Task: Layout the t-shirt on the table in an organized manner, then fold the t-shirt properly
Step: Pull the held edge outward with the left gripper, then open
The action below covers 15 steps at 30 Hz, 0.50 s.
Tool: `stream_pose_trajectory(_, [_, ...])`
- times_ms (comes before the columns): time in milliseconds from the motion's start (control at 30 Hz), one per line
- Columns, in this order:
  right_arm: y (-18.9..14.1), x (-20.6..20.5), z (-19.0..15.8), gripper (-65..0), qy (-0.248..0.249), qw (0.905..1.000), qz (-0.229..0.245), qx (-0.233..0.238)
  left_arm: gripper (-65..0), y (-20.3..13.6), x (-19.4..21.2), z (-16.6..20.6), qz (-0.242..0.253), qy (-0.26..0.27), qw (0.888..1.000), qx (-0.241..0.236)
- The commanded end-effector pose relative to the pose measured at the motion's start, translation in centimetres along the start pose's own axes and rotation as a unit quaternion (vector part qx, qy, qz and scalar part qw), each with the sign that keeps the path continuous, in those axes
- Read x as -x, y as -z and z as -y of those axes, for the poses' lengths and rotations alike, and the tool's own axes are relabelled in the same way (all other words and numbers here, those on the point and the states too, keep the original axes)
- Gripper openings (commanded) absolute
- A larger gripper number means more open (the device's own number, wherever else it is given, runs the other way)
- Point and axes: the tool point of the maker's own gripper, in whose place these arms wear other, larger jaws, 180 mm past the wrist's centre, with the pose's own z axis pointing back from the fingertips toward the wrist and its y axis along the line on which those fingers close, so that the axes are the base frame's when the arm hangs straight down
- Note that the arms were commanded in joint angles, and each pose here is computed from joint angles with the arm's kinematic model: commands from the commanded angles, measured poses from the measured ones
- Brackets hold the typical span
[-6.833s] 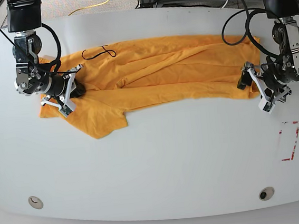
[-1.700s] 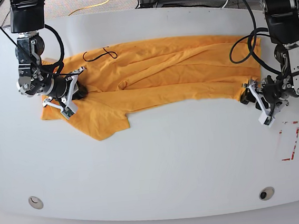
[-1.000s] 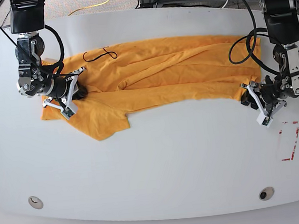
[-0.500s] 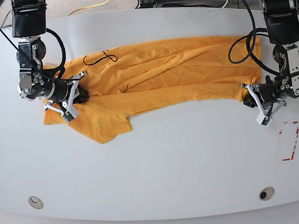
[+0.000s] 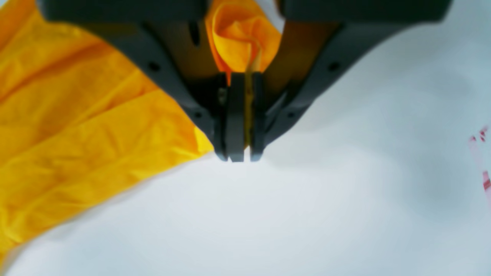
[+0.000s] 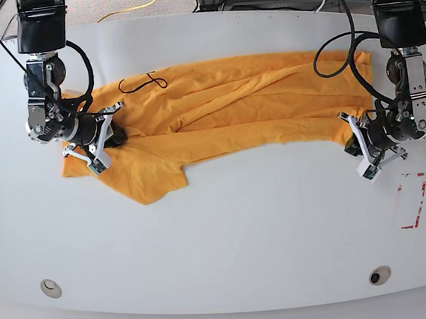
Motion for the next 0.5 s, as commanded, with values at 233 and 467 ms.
stream_pose_trajectory(233, [-0.3, 0.9, 0.8, -57.9, -0.007, 0.9995, -0.027, 0.014, -64.6, -2.9, -1.9, -0.8, 0.005, 0.049, 0.998, -0.034])
stream_pose_trajectory(467, [-0.3, 0.9, 0.8, -57.9, -0.007, 0.9995, -0.027, 0.014, -64.6, -3.9, -0.4, -0.1, -0.008, 0.054, 0.998, -0.04])
